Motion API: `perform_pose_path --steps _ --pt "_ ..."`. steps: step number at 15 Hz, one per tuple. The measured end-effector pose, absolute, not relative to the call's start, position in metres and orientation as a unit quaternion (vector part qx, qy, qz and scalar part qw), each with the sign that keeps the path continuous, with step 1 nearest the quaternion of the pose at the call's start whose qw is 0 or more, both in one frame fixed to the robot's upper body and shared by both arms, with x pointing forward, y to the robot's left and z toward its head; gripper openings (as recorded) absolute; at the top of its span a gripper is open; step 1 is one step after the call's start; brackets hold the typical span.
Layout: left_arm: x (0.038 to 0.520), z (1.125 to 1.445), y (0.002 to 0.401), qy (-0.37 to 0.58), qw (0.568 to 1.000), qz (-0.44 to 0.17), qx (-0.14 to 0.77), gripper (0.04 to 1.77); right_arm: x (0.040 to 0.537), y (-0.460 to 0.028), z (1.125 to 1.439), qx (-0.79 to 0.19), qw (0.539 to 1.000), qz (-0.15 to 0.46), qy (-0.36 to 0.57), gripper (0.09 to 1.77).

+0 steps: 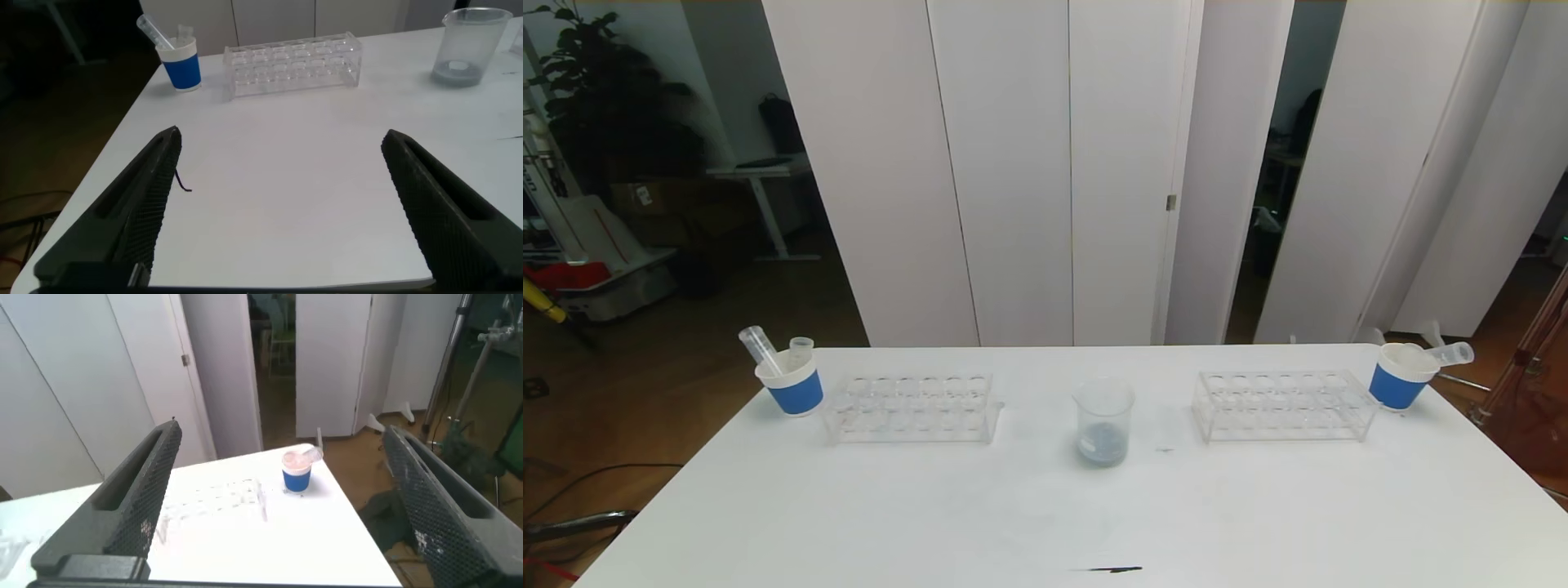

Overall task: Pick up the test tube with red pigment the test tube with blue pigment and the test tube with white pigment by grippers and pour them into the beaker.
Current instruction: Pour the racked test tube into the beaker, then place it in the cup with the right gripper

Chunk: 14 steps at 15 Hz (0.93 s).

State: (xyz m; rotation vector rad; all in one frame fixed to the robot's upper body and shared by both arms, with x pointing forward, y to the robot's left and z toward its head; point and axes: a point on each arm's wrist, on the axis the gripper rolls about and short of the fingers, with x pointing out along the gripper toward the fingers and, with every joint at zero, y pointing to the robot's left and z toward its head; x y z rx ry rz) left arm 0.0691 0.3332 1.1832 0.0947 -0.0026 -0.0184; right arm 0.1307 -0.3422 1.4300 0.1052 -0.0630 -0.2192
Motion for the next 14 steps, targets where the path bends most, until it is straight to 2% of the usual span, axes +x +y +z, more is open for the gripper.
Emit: perform_pose_path --steps 3,9,12,14 --pt "0.069 1.183 0.333 -0.001 0.999 -0.009 0.047 1.75 0.089 -0.340 1.371 0.034 0.995 -0.092 0.020 1.75" --pt "0.069 1.183 0.333 -0.001 0.999 -0.009 0.047 1.75 0.068 -0.340 1.251 0.025 0.993 -0.073 0.091 1.75" --pt "0.069 1.183 0.333 -0.001 0.999 -0.009 0.047 1.75 0.061 -0.338 1.214 0.029 0.996 -0.035 0.081 1.75" --pt "0.069 1.183 0.333 -0.001 0.999 -0.009 0.047 1.75 0.059 -0.338 1.199 0.030 0.996 -0.035 0.073 1.75"
